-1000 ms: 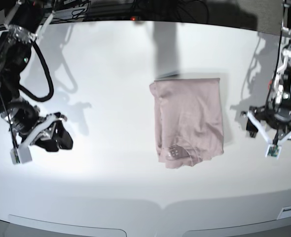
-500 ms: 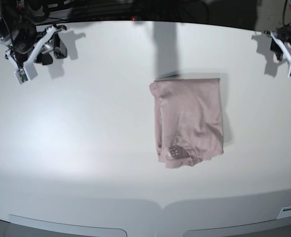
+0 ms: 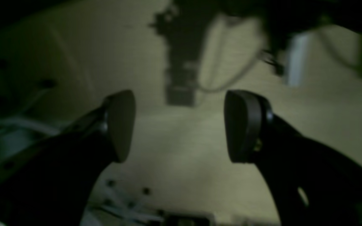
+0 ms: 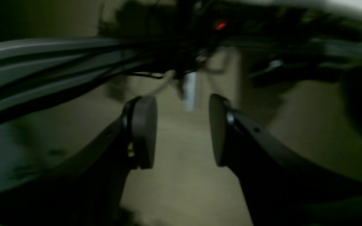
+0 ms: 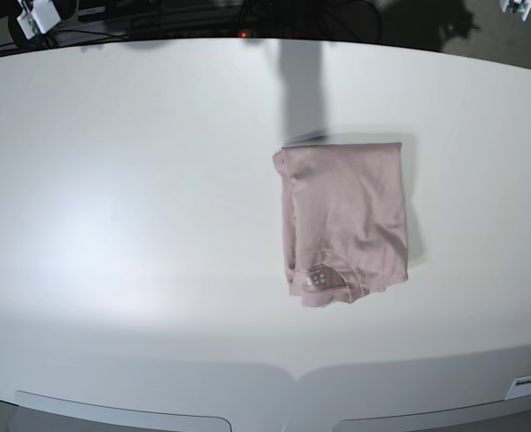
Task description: Fold the T-shirt properly
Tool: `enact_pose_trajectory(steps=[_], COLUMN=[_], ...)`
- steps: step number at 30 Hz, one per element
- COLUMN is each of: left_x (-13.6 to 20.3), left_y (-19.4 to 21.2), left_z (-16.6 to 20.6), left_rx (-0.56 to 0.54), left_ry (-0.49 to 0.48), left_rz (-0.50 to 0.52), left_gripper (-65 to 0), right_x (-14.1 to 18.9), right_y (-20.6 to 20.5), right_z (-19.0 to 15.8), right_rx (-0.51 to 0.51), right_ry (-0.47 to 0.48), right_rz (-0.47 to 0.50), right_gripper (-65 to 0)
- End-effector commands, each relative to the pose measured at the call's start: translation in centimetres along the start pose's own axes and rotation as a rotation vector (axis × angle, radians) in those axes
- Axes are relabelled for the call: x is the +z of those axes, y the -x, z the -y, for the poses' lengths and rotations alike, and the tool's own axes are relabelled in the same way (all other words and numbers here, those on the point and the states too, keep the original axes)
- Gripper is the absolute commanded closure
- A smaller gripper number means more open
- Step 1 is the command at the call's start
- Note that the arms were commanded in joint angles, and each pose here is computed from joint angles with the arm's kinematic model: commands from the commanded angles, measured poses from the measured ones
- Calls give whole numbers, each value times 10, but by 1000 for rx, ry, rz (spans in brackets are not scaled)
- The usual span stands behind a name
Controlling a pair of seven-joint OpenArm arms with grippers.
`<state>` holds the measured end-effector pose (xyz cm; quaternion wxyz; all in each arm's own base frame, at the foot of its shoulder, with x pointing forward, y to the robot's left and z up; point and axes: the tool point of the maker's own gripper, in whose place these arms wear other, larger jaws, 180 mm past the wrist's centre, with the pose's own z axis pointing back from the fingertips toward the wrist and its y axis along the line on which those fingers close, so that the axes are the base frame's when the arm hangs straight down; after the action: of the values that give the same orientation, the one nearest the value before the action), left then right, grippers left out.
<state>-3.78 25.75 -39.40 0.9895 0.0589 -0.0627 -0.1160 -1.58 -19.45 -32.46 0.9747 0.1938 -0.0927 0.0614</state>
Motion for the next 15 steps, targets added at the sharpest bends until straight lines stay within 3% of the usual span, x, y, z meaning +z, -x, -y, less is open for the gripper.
enact_pose_trajectory(steps=[1,7,11,15], left_x=[-5,-92,-150,-180], left_y=[12,70,110,123], left_z=[7,58,71,76], left_rx=[7,10,-45,-72], left_ry=[28,202,232,252], left_rz=[-18,-173,-339,-408], left_gripper=[-429,-429,-429,-429], right_x=[-5,-91,-150,-192], right_y=[8,72,107,130], right_z=[-1,21,31,38], right_rx=[-32,-107,-136,-222], right_ry=[-19,-32,-87,-133], right_rz=[-9,-154,-290,-413], right_gripper=[-276,-275,-276,-276])
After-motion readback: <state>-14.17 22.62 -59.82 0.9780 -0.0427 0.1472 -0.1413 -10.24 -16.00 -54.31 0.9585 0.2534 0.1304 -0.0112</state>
